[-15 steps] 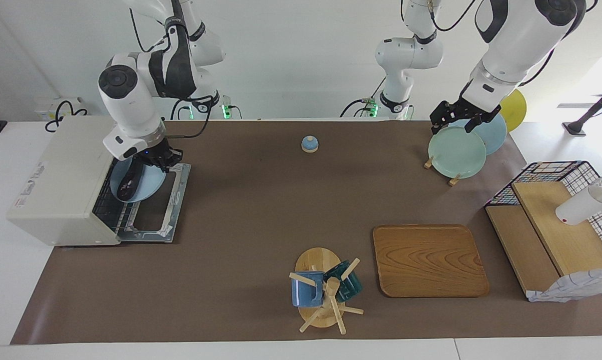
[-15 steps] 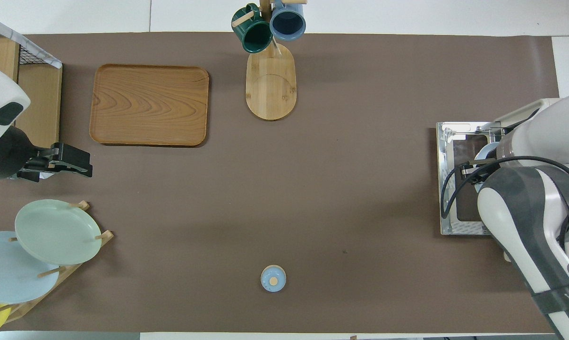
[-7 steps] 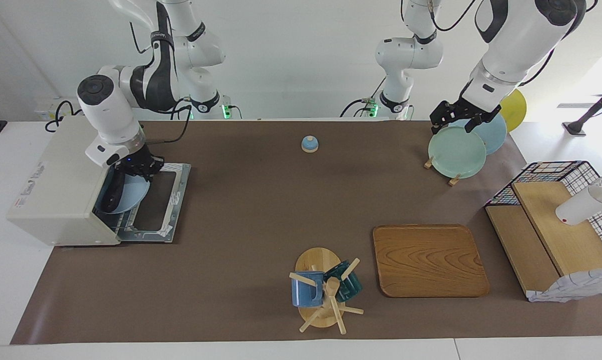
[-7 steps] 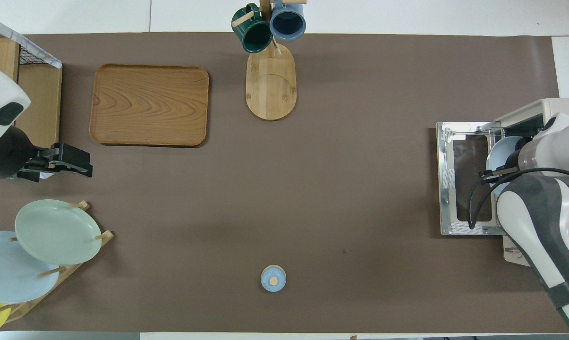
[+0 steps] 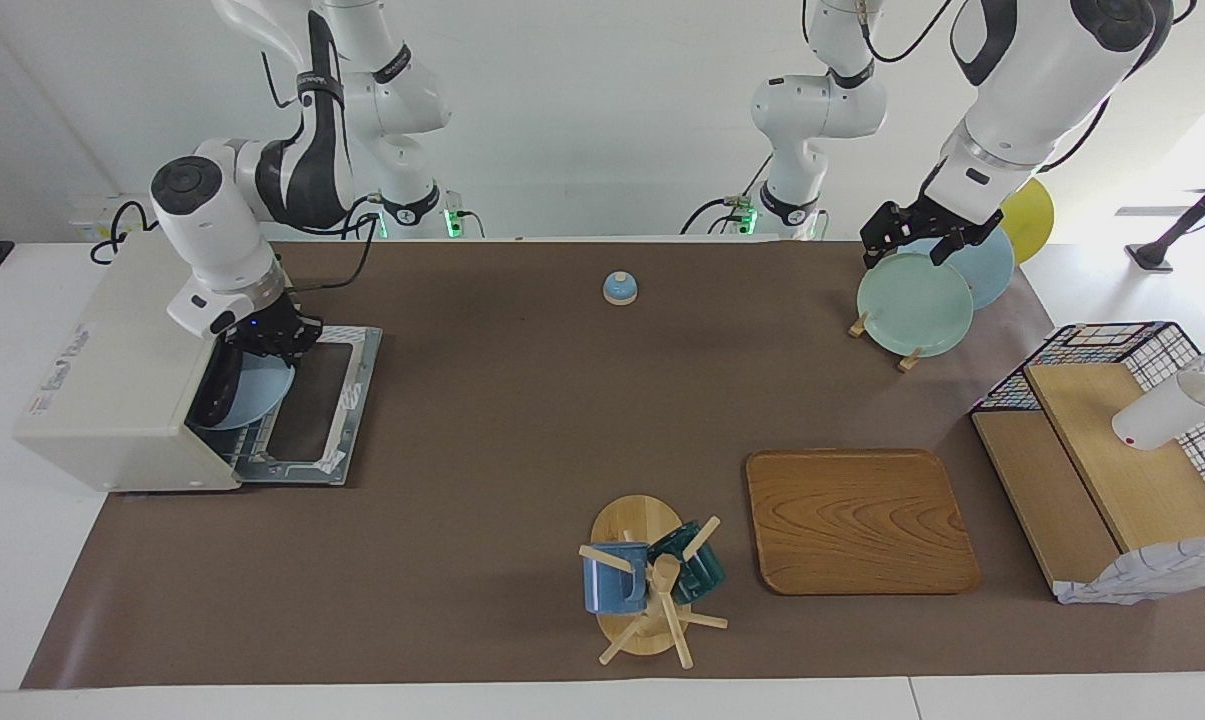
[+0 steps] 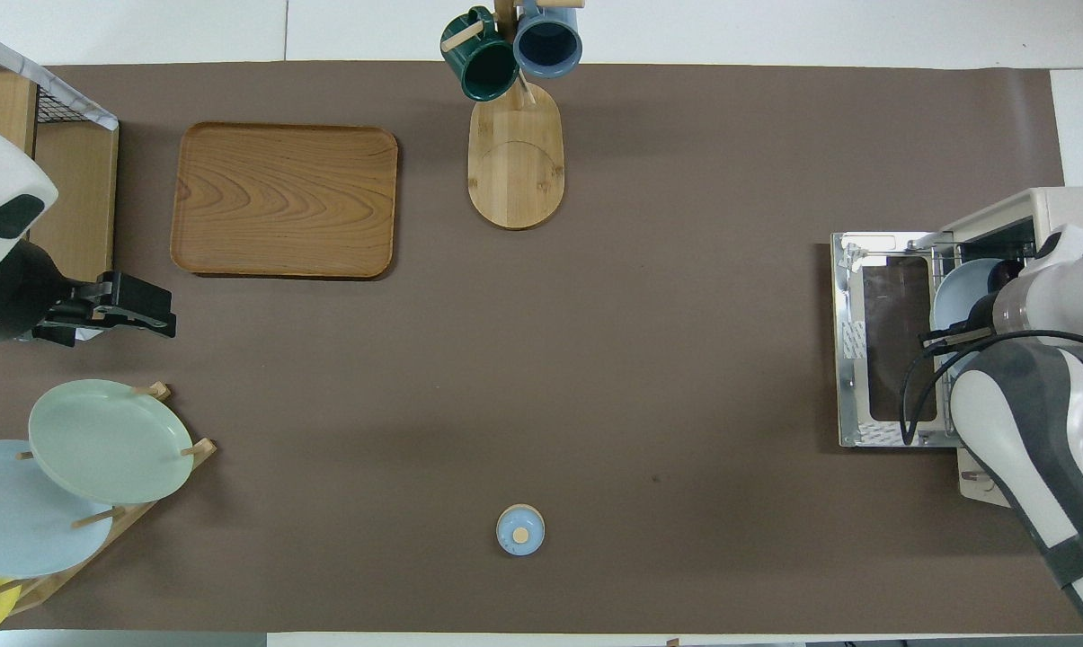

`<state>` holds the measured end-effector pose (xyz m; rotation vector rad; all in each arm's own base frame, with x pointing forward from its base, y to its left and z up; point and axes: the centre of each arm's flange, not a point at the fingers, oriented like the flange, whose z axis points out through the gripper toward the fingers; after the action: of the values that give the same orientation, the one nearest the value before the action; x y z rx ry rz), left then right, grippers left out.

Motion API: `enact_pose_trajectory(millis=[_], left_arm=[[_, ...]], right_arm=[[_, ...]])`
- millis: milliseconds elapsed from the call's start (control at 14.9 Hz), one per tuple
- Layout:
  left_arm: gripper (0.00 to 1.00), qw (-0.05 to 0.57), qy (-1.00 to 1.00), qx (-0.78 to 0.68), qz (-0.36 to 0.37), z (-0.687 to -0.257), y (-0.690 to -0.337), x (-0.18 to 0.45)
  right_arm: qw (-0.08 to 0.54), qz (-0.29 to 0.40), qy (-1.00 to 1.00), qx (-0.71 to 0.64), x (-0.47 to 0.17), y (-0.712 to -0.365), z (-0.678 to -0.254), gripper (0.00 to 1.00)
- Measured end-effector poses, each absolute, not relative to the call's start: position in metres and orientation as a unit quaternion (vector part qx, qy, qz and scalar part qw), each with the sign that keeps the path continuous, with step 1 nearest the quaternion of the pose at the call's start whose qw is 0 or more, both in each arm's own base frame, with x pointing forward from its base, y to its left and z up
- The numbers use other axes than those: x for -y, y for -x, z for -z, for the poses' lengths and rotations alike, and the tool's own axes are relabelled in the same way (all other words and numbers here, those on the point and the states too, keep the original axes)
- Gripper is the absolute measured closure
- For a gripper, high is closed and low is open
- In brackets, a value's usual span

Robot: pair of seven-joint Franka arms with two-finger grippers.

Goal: Put eggplant into oven

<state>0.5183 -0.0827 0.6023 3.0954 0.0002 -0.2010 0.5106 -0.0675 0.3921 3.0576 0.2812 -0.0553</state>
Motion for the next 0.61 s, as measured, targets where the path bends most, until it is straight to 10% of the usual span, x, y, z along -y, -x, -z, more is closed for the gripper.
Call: enact_pose_trajectory(millis=[606], left_arm=[[0.0, 0.02, -0.998, 0.0, 0.065, -0.6023, -0.5183, 0.0827]], right_arm=[[0.035, 0.018, -0.995, -0.094, 0.0663, -0.5042, -0.382, 0.81]])
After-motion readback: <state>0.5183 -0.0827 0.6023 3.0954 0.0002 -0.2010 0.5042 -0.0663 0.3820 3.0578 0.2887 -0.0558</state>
